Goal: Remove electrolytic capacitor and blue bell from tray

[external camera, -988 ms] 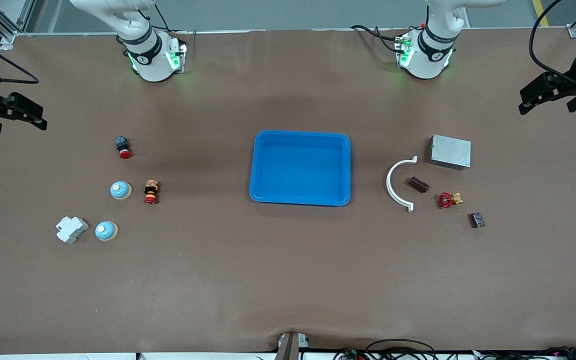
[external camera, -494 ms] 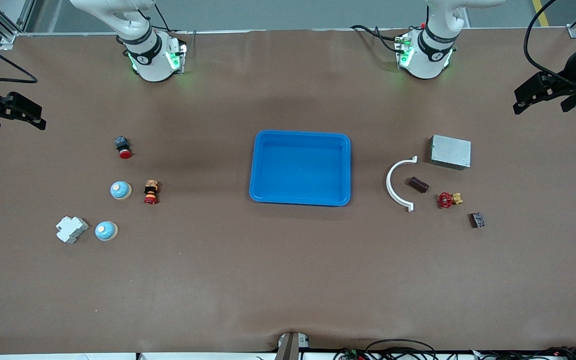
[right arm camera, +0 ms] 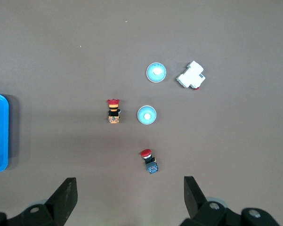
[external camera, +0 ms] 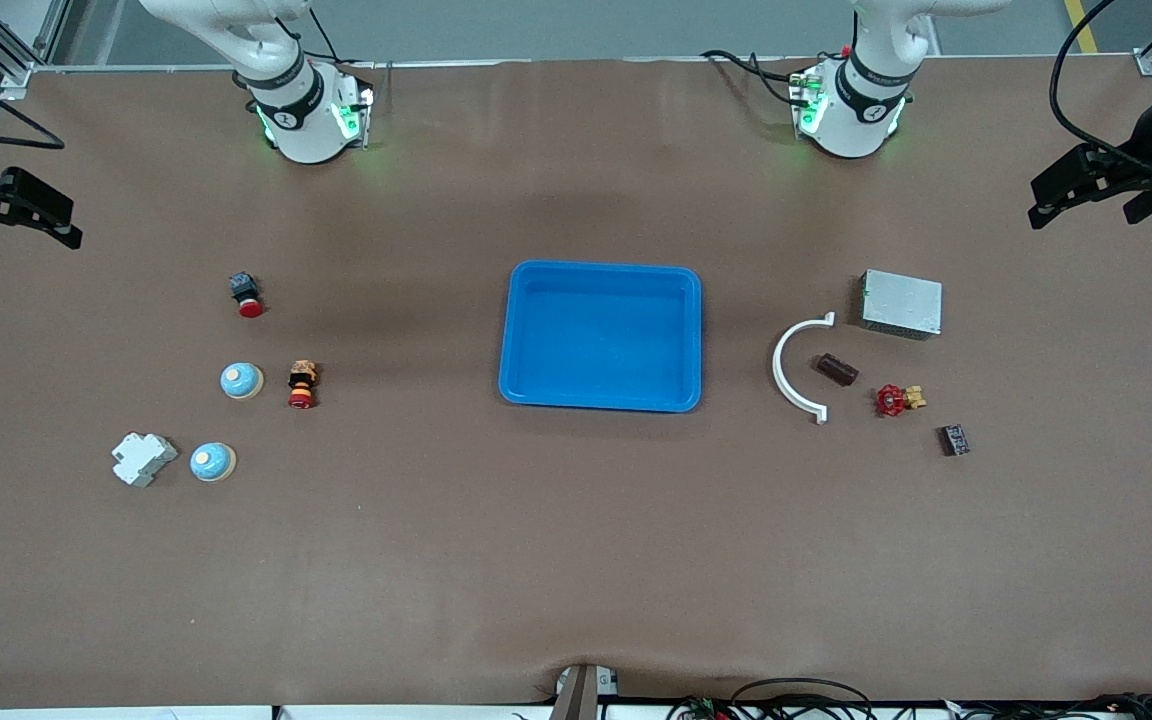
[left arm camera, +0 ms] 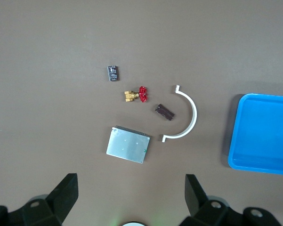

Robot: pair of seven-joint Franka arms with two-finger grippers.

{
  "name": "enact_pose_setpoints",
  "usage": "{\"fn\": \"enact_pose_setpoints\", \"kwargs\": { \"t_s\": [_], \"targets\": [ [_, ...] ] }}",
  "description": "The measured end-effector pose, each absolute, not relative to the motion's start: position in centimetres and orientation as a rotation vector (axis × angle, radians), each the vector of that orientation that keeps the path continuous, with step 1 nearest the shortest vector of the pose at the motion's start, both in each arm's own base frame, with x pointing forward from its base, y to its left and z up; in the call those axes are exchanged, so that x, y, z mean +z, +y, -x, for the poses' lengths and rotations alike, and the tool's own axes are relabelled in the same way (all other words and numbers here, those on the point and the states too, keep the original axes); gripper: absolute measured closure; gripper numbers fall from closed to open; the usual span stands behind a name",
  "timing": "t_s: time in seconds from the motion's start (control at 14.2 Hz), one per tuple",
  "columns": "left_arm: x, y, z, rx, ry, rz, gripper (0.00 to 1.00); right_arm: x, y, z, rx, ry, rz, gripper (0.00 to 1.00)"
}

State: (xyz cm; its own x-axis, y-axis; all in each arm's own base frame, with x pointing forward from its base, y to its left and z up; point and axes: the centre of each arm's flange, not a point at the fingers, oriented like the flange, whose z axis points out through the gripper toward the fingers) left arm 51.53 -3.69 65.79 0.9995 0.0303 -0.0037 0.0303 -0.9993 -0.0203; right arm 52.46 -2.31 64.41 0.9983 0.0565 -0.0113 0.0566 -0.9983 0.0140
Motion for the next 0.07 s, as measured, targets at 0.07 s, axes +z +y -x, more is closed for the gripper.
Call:
{"fn": "enact_pose_setpoints", "kwargs": {
  "t_s": [0.07],
  "targets": [
    [65.79,-3.68,-51.53,0.006,-0.047,3.121,0.00,64.41,-2.31,-52.46,-0.017,0.088,-3.126,0.00]
  ]
}}
